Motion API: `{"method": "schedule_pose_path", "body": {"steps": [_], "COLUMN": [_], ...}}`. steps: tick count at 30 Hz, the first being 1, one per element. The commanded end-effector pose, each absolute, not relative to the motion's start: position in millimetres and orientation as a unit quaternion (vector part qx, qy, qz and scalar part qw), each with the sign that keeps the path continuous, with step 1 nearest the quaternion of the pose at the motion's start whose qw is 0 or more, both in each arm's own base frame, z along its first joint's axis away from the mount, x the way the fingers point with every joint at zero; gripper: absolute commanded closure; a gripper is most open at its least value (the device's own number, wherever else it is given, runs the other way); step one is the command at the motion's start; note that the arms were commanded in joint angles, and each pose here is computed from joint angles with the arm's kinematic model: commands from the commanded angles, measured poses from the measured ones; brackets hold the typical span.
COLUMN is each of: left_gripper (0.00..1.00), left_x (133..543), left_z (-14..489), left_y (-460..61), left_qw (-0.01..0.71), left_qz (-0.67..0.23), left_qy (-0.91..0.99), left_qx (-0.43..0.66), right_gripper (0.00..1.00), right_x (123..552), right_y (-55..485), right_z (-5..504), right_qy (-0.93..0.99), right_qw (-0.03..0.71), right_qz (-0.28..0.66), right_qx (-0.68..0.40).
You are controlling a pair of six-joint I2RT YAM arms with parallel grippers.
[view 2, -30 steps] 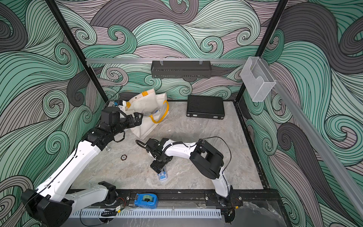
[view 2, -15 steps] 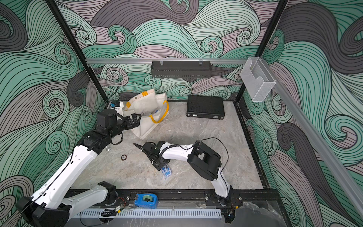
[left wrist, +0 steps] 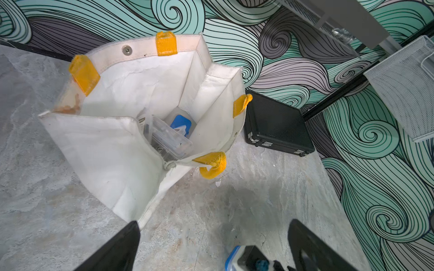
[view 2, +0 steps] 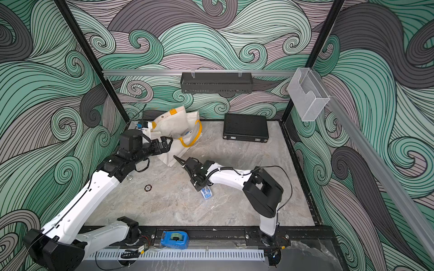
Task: Put the compass set into the canvas bag
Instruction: Pick up the compass set at the center of the board.
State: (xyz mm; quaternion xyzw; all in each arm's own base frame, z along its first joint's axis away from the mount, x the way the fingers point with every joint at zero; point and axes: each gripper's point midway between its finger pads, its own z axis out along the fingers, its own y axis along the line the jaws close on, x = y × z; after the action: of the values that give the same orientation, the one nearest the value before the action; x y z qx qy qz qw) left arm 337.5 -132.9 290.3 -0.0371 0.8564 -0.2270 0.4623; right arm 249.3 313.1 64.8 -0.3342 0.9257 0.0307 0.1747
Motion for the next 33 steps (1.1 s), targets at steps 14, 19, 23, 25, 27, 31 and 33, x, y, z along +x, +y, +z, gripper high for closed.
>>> {"method": "schedule_pose_path", "body": {"steps": [14,19,23,25,27,31,33], "left_gripper": [0.04,0.11,0.17,0.2,0.23,0.27,0.27], "left_x": [328,322,320,320,321,319,320], "left_z": [265,261,257,254,251,254,251], "left_y": [-233,-252,-265,-272,-278,-281,-279], "left_qw": [0.334,0.32,0.308,0.302,0.296,0.293,0.292], "left_qz": [-0.401,-0.418,-0.424,-0.424,-0.423,-0.425,-0.419], "left_qy": [0.85,0.844,0.842,0.843,0.844,0.843,0.847], "left_qx": [0.073,0.106,0.128,0.137,0.143,0.153,0.148], "right_gripper": [0.42,0.41,0.41,0.41,0.41,0.42,0.42], "right_x": [301,297,290,288,288,288,290], "right_y": [302,300,305,306,307,307,306], "right_z": [164,182,191,193,194,195,196], "right_qy": [0.874,0.859,0.846,0.844,0.843,0.843,0.846], "right_qw": [0.342,0.357,0.362,0.361,0.362,0.363,0.365], "right_qz": [0.156,0.189,0.213,0.218,0.221,0.224,0.221], "right_qx": [-0.307,-0.315,-0.329,-0.331,-0.331,-0.327,-0.321]}}
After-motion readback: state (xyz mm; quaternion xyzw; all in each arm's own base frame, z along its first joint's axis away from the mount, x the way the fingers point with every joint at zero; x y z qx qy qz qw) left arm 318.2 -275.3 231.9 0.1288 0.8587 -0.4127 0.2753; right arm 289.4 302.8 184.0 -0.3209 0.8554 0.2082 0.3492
